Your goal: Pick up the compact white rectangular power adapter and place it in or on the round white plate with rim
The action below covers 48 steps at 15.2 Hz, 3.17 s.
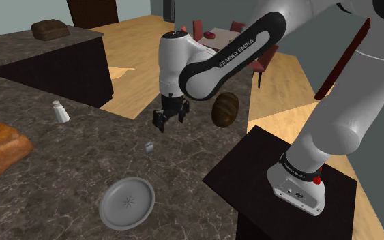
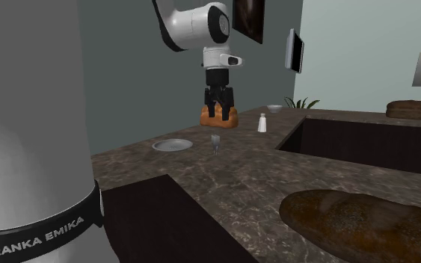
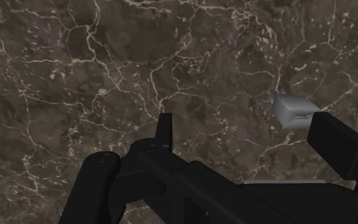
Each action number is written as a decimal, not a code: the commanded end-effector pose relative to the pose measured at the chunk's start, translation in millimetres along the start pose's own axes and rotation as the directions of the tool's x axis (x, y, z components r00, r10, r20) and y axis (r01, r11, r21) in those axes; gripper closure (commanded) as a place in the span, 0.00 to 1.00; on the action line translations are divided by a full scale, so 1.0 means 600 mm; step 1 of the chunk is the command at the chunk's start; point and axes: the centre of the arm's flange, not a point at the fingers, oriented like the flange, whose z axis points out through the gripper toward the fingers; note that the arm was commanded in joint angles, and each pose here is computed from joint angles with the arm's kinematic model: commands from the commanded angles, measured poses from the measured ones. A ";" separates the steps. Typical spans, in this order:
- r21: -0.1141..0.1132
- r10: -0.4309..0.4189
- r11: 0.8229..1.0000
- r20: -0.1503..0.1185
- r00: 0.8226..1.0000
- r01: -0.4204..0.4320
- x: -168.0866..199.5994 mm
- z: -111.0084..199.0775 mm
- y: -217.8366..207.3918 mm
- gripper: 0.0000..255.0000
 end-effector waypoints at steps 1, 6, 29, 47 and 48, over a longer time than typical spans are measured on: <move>0.004 0.007 1.000 -0.003 1.000 -0.007 0.006 0.032 -0.034 0.00; 0.010 0.023 1.000 -0.008 1.000 -0.023 0.038 0.099 -0.113 0.00; 0.013 0.030 0.999 -0.011 0.999 -0.030 0.052 0.193 -0.145 1.00; 0.013 0.030 0.999 -0.011 0.999 -0.030 0.055 0.079 -0.142 1.00; 0.013 0.030 0.999 -0.011 0.999 -0.030 0.055 0.070 -0.141 1.00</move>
